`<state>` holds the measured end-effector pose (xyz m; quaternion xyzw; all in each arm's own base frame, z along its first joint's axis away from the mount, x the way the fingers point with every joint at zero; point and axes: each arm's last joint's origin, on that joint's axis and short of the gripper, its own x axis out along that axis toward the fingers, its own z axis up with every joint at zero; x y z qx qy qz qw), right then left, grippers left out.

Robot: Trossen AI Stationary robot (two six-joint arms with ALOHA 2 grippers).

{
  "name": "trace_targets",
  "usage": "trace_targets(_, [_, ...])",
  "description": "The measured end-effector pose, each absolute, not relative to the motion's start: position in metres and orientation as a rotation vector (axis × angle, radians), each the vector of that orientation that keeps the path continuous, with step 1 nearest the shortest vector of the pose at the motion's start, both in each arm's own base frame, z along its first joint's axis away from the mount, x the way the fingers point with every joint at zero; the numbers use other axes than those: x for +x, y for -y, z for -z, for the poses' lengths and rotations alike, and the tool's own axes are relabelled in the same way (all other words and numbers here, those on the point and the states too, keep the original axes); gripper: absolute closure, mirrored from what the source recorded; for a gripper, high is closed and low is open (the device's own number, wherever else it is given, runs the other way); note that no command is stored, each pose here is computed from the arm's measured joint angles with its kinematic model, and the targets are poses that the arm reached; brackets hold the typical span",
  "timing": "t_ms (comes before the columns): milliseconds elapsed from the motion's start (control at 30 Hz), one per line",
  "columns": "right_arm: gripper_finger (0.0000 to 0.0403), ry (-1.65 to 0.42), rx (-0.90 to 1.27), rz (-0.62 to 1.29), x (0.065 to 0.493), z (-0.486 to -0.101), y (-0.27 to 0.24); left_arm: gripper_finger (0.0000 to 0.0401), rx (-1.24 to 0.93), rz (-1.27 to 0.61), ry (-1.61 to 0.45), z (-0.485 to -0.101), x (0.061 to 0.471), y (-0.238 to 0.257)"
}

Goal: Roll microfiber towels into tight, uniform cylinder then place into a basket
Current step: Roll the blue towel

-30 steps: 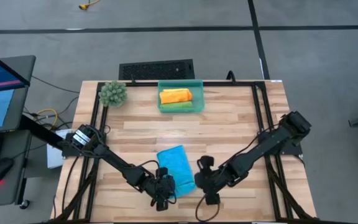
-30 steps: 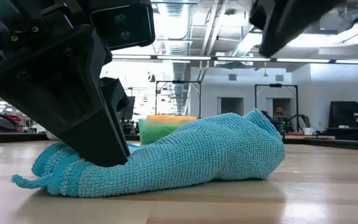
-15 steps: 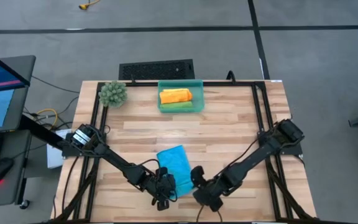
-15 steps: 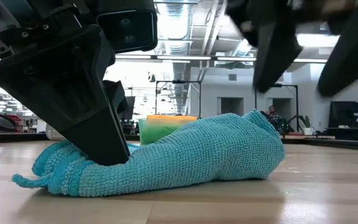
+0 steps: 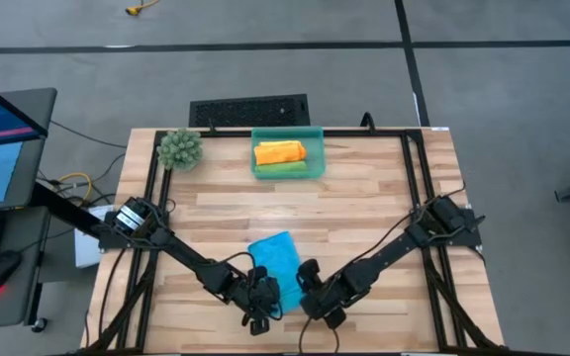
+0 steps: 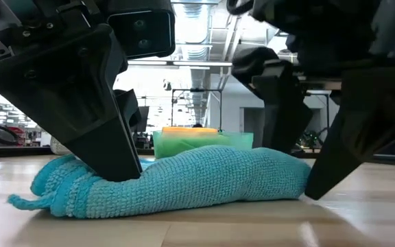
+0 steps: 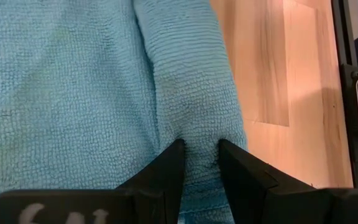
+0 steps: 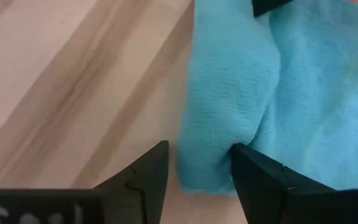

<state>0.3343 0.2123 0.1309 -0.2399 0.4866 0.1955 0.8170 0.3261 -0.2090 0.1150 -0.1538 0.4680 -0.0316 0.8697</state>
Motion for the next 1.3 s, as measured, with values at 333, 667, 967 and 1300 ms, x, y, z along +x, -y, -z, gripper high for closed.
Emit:
trace_targets(333, [0.0301,-1.041,-0.329,-0.316,0.347,-0.115,-0.209,0.0305,-0.311,0.098,-0.993,-0.125,0.324,0.206])
trace_targets(667, [0.0375,-1.011,-0.093,-0.29,0.352,-0.125,-0.208,0.0305,-0.228,0.068,-1.09,-0.132,0.312,0.198])
trace_targets(967, [0.0387,-1.067,0.311,-0.326,0.363,-0.132,-0.2,0.0305,-0.21,0.063,-1.119,-0.132,0.309,0.197])
trace_targets(1300, [0.0386,-1.195,0.589,-0.273,0.362,-0.128,-0.197,0.0305,-0.157,0.05,-1.2,-0.15,0.291,0.19])
